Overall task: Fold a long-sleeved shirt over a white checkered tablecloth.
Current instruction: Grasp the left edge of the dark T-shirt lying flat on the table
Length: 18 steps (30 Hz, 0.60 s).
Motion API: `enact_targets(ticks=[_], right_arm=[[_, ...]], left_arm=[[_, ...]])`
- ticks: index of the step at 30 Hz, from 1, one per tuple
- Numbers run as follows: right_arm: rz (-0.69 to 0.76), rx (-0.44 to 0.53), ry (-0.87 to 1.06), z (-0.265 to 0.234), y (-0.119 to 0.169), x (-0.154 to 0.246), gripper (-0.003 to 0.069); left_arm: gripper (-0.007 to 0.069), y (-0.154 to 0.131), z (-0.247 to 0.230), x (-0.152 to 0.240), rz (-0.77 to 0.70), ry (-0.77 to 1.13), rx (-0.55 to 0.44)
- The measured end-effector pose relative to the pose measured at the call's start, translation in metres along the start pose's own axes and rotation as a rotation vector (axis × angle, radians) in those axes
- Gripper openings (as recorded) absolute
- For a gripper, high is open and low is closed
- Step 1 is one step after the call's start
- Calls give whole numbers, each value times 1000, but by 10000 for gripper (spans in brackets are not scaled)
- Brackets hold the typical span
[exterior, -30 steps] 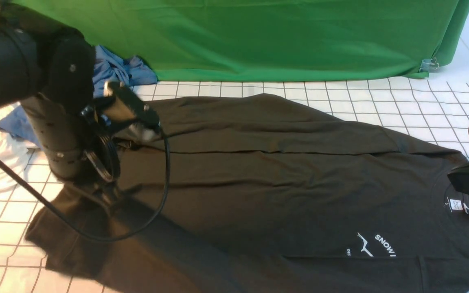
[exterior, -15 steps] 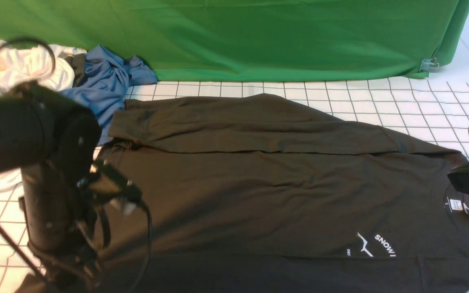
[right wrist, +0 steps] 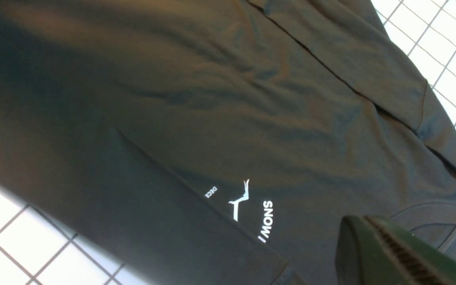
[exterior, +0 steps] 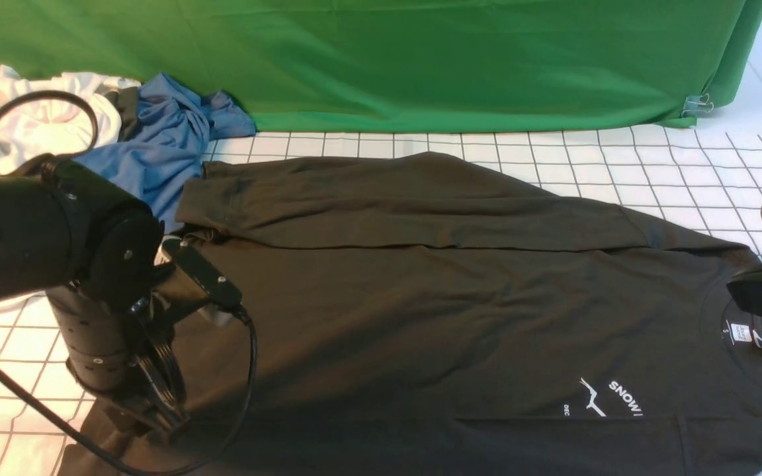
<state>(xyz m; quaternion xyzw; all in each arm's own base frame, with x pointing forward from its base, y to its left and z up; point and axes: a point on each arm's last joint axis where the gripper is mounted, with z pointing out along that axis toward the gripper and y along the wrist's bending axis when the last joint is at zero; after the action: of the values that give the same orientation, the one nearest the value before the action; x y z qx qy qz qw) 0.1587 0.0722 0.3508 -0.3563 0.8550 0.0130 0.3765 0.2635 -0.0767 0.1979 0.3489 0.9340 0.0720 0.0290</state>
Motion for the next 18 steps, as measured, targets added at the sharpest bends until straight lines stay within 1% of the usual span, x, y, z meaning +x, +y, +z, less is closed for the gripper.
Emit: enact_targets(ticks=[4, 7, 9, 13, 18], right_arm=[[0, 0, 0, 0, 0, 0, 43], [0, 0, 0, 0, 0, 0, 46], [0, 0, 0, 0, 0, 0, 46], [0, 0, 0, 0, 0, 0, 50], [0, 0, 0, 0, 0, 0, 51]], left_arm=[[379, 6, 0, 1, -41, 12, -65], [414, 13, 1, 5, -92, 23, -81], [418, 17, 1, 8, -123, 30, -70], [402, 36, 6, 25, -262, 63, 2], [372, 50, 9, 36, -339, 57, 66]])
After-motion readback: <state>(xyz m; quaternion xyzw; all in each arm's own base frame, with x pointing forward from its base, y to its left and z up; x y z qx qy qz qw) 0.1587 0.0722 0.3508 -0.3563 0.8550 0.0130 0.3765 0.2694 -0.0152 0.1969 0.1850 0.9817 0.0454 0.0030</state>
